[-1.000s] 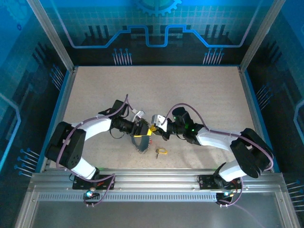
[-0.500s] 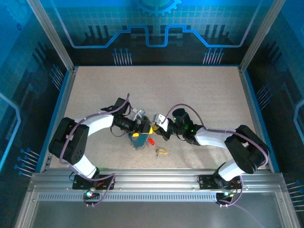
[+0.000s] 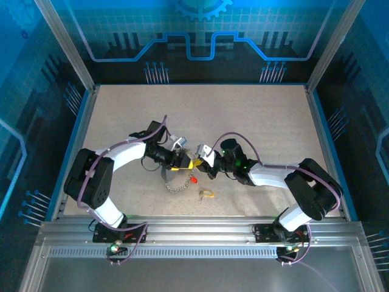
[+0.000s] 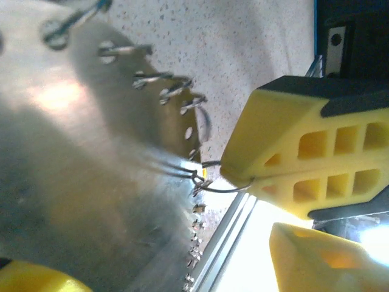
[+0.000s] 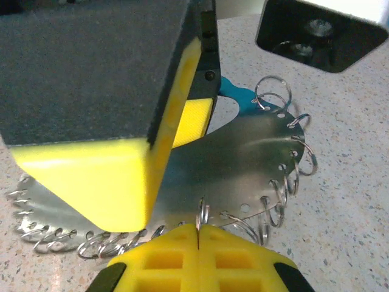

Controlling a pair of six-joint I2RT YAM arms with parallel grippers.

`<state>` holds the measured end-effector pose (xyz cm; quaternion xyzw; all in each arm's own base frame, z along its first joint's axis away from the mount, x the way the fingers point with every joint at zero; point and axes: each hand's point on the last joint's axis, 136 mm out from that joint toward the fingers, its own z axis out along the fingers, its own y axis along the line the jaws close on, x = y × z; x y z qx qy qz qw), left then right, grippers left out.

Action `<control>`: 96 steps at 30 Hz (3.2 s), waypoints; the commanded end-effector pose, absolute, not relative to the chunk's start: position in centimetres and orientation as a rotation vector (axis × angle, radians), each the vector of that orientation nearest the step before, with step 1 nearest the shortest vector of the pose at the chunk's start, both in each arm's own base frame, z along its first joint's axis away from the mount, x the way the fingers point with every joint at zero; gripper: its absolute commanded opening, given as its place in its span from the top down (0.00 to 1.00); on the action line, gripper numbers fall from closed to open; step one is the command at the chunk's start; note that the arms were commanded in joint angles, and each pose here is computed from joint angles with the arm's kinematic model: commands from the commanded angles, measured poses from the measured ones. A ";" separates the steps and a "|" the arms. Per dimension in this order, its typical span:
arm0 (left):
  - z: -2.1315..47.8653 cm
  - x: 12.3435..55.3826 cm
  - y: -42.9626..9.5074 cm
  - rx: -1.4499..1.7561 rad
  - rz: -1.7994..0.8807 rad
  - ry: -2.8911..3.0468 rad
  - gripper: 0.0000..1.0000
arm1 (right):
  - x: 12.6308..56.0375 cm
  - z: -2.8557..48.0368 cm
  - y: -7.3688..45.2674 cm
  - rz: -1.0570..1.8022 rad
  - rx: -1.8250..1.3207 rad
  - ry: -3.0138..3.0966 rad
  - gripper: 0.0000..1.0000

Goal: Put the keys on the keyring

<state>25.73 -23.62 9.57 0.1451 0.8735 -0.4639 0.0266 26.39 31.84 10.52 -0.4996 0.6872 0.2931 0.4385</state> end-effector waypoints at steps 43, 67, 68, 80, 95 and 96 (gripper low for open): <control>9.1 25.7 -25.4 0.784 -1.136 2.638 0.33 | 27.8 9.1 28.9 0.579 -0.863 2.026 1.00; 19.9 23.0 -22.4 0.979 -1.107 2.069 0.35 | 26.0 13.3 31.8 0.761 -1.076 1.664 1.00; 19.4 22.9 -22.4 0.987 -1.106 2.050 0.36 | 25.9 13.3 31.9 0.765 -1.085 1.656 1.00; 15.2 26.2 -23.7 0.837 -1.181 2.106 0.64 | 24.8 13.8 32.5 0.843 -1.200 1.574 1.00; 16.7 26.4 -25.1 0.818 -1.373 1.999 0.61 | 24.2 15.3 33.8 0.881 -1.314 1.423 1.00; 17.0 26.4 -25.0 0.815 -1.392 1.993 0.62 | 24.4 15.3 33.8 0.873 -1.307 1.431 1.00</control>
